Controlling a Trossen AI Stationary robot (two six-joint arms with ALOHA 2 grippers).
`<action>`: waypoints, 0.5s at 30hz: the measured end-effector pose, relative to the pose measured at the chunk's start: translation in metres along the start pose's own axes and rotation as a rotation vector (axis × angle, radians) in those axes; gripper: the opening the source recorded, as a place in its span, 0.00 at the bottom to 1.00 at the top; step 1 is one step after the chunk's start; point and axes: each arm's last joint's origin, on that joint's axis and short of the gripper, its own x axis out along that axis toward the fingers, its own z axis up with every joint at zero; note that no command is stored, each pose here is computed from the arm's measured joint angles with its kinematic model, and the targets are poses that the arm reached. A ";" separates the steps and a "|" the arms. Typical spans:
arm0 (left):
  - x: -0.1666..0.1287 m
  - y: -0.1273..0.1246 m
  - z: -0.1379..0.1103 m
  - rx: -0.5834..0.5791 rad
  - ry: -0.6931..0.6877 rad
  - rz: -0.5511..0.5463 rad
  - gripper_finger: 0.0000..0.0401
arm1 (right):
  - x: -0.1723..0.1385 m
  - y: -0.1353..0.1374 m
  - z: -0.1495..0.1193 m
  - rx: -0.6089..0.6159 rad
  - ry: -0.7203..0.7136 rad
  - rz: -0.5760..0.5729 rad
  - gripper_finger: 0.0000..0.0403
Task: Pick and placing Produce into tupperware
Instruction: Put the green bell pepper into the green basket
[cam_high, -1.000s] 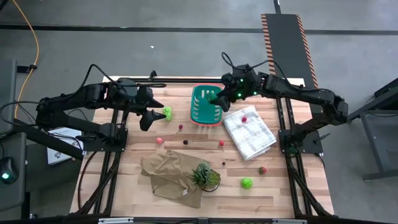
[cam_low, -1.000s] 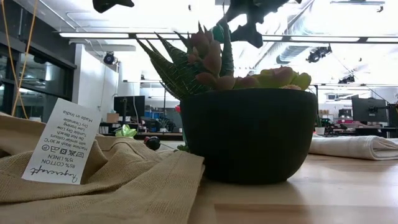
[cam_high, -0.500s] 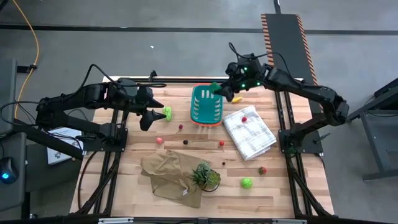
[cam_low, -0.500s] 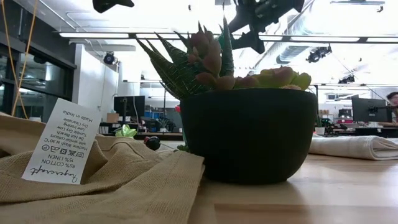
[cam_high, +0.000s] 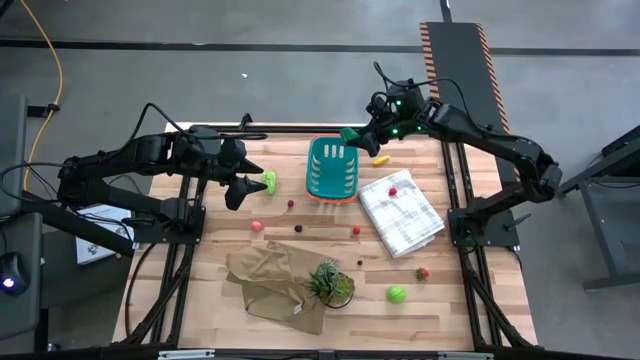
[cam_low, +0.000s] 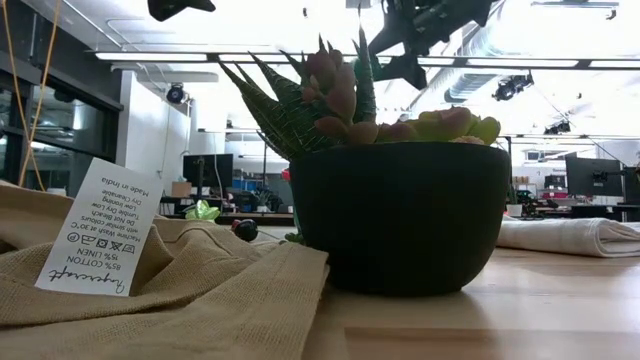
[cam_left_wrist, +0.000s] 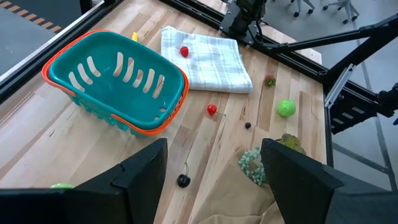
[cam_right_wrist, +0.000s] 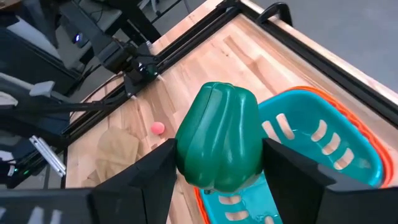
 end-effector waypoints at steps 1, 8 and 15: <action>0.000 0.000 0.000 0.000 0.000 0.000 0.62 | 0.000 0.000 0.000 -0.004 0.000 0.001 0.52; 0.000 0.000 0.000 -0.001 0.000 0.000 0.62 | 0.000 0.002 0.005 -0.032 -0.051 0.025 0.52; 0.000 0.000 0.000 -0.022 0.001 0.000 0.62 | 0.000 0.003 0.008 -0.045 -0.078 0.032 0.52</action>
